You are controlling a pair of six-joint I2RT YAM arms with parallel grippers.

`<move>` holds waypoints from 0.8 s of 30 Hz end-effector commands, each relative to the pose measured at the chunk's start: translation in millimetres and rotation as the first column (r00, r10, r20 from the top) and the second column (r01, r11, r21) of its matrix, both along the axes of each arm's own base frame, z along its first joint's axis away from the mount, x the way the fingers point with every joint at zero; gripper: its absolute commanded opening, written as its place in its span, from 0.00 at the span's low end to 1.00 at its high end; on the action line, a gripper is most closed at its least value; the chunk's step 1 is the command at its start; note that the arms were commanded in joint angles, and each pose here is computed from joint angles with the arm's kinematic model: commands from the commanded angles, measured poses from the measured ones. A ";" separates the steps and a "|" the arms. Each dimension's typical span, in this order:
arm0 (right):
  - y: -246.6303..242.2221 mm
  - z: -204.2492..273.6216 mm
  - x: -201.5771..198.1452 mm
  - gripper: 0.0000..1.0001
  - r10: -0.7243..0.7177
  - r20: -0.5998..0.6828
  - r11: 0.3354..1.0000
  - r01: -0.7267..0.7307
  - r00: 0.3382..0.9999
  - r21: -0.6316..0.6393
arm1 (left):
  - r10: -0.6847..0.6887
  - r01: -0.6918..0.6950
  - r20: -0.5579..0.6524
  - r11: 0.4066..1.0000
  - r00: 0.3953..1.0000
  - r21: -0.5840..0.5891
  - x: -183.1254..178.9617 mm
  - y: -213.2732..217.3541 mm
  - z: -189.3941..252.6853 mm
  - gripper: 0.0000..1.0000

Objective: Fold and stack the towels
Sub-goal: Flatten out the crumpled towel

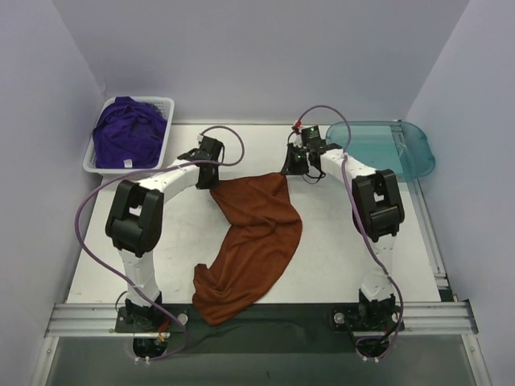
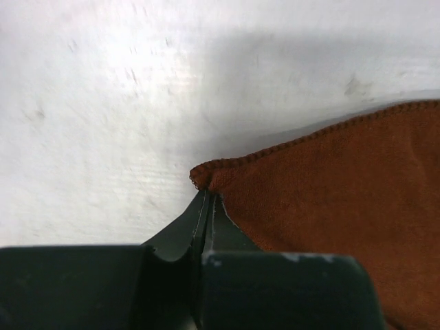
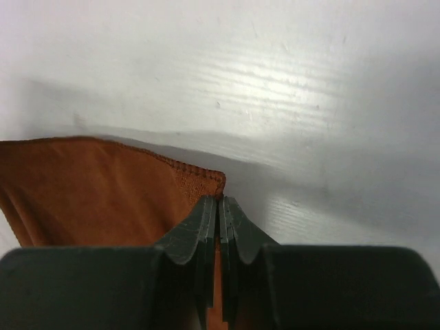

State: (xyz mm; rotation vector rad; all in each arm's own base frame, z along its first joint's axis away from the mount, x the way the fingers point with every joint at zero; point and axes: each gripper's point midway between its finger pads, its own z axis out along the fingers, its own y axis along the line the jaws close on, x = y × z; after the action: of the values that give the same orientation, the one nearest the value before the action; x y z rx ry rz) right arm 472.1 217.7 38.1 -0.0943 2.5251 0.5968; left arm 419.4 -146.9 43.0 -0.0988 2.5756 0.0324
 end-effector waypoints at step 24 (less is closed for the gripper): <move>-44.8 465.2 -88.2 0.00 -0.129 0.771 0.970 -0.084 0.624 0.230 | -0.140 0.159 0.800 0.986 0.583 0.057 -64.1 11.3 487.5 0.00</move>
State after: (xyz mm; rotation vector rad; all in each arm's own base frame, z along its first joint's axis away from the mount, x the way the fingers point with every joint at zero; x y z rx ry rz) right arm 430.4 178.9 449.3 -0.1417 1.6865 0.6264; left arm 399.3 -150.8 494.7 0.0746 1.7106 -0.1002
